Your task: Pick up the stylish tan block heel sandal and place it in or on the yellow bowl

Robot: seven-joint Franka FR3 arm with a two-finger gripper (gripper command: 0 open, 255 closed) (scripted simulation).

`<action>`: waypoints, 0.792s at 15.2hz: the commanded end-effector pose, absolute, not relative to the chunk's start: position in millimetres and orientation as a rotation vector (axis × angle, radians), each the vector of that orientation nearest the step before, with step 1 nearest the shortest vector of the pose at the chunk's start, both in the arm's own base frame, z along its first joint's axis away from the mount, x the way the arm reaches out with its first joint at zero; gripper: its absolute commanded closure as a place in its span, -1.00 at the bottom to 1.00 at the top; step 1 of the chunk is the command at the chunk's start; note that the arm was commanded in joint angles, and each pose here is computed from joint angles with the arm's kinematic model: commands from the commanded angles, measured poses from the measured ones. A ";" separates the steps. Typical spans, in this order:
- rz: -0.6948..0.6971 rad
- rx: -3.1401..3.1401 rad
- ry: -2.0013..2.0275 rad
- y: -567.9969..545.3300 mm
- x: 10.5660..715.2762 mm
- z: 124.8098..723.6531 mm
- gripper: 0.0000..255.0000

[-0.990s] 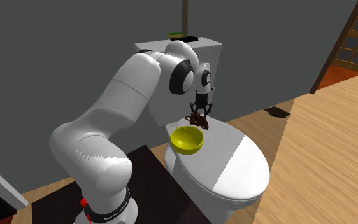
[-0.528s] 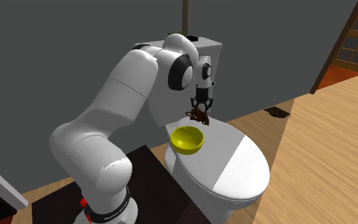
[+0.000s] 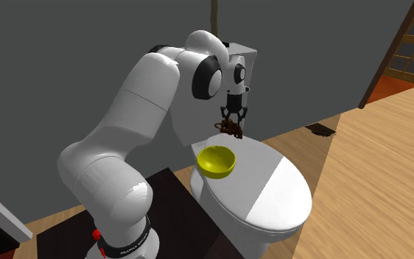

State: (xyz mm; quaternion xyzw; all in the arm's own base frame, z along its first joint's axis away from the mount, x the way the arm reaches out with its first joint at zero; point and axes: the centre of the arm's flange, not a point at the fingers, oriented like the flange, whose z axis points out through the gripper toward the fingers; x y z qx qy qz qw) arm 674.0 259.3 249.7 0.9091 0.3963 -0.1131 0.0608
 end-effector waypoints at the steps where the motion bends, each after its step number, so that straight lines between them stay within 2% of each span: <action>1: -0.342 2.751 1.199 259.7 673.8 260.0 1.00; 12: -0.342 2.751 1.199 259.7 673.8 315.5 1.00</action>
